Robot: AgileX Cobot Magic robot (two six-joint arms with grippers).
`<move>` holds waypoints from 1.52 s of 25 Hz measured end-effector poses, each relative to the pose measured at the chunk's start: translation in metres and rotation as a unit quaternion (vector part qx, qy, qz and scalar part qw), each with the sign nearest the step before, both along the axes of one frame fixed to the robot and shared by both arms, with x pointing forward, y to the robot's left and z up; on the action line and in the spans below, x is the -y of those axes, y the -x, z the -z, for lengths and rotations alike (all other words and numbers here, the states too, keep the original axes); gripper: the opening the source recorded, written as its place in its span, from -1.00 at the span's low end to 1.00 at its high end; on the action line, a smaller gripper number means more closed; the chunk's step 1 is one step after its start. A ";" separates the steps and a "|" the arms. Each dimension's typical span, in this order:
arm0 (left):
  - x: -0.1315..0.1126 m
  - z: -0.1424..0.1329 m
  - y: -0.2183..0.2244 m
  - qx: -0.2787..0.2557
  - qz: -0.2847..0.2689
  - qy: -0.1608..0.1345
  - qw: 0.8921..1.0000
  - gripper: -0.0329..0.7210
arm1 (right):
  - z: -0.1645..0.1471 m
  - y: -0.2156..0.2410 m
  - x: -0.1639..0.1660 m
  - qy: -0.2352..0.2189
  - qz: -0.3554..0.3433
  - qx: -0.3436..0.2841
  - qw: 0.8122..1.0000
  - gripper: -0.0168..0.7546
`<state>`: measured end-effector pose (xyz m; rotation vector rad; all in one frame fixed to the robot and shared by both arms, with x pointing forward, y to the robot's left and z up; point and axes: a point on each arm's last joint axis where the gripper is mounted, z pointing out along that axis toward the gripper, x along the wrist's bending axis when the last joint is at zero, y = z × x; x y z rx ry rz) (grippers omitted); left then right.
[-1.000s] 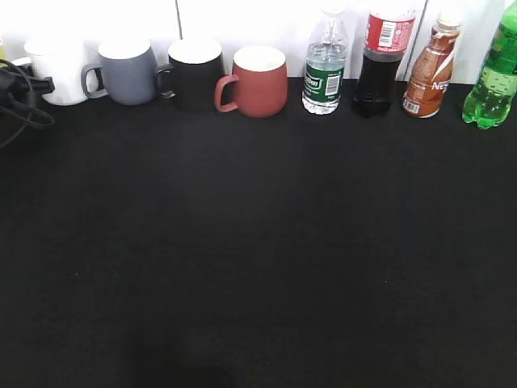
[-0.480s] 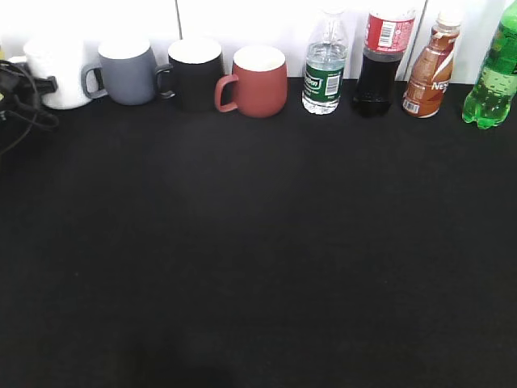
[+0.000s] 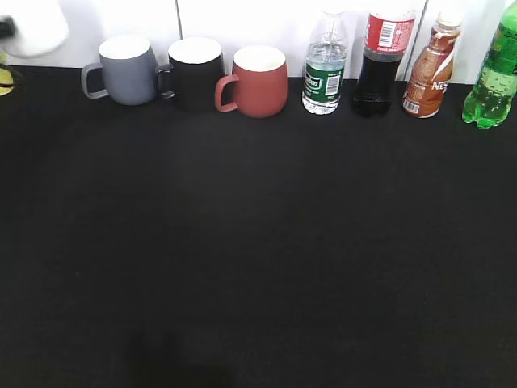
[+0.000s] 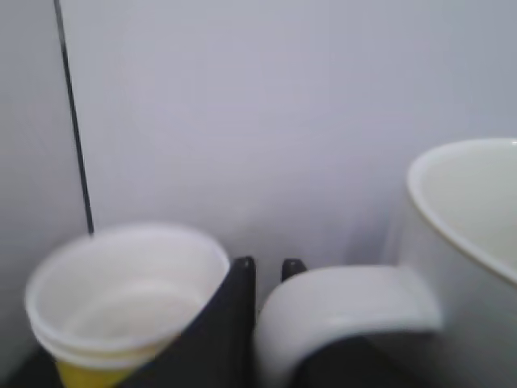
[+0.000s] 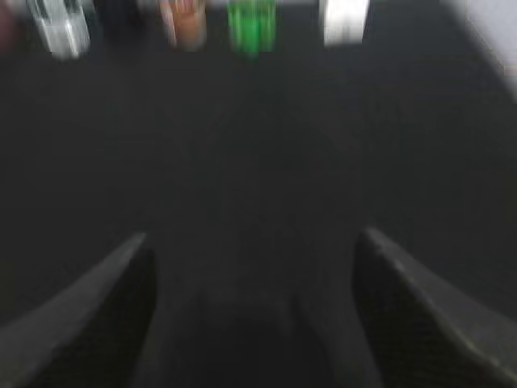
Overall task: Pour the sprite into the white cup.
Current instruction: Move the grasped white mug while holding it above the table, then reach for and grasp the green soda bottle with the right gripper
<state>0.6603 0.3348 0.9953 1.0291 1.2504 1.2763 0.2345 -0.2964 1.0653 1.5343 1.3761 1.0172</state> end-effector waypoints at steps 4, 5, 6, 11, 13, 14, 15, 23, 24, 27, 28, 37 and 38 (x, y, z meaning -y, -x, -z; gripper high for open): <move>0.038 -0.010 0.070 -0.001 0.060 -0.013 0.998 -0.74 | -0.017 -0.025 0.003 0.008 0.004 0.135 0.991 0.51; 0.052 -0.005 0.082 -0.011 0.085 -0.018 0.996 -0.74 | -0.009 -0.040 0.004 0.009 0.005 0.134 0.991 0.51; 0.066 0.002 0.092 -0.019 0.113 -0.024 0.993 -0.74 | -0.002 -0.056 0.006 0.009 0.006 0.141 0.990 0.51; 0.138 0.011 0.118 -0.026 0.243 -0.043 0.969 -0.74 | 0.022 -0.134 0.013 0.006 0.014 0.136 0.991 0.51; 0.162 0.010 0.128 -0.019 0.282 -0.043 0.958 -0.74 | 0.034 -0.166 0.016 0.008 0.016 0.137 0.990 0.51; 0.172 0.010 0.132 -0.017 0.298 -0.044 0.953 -0.74 | 0.047 -0.184 0.018 0.009 0.018 0.128 0.992 0.51; 0.181 0.010 0.136 -0.016 0.313 -0.045 0.948 -0.74 | 0.054 -0.196 0.020 0.012 0.020 0.142 0.990 0.51; 0.201 0.013 0.148 -0.029 0.351 -0.052 0.934 -0.74 | 0.136 -0.319 0.028 0.021 0.004 0.110 0.994 0.75; 0.202 0.013 0.148 -0.029 0.352 -0.052 0.934 -0.74 | 0.142 -0.333 0.030 0.021 0.004 0.110 0.994 0.76; 0.201 0.013 0.148 -0.029 0.351 -0.052 0.934 -0.74 | 0.155 -0.368 0.033 0.021 0.004 0.107 0.994 0.76; 0.201 0.013 0.148 -0.029 0.351 -0.052 0.934 -0.74 | 0.157 -0.377 0.033 0.021 0.004 0.106 0.994 0.76; 0.201 0.013 0.148 -0.029 0.351 -0.052 0.934 -0.74 | 0.180 -0.442 0.042 0.016 0.023 0.127 0.992 0.67; 0.201 0.013 0.148 -0.029 0.351 -0.052 0.934 -0.74 | 0.184 -0.447 0.043 0.016 0.023 0.128 0.991 0.64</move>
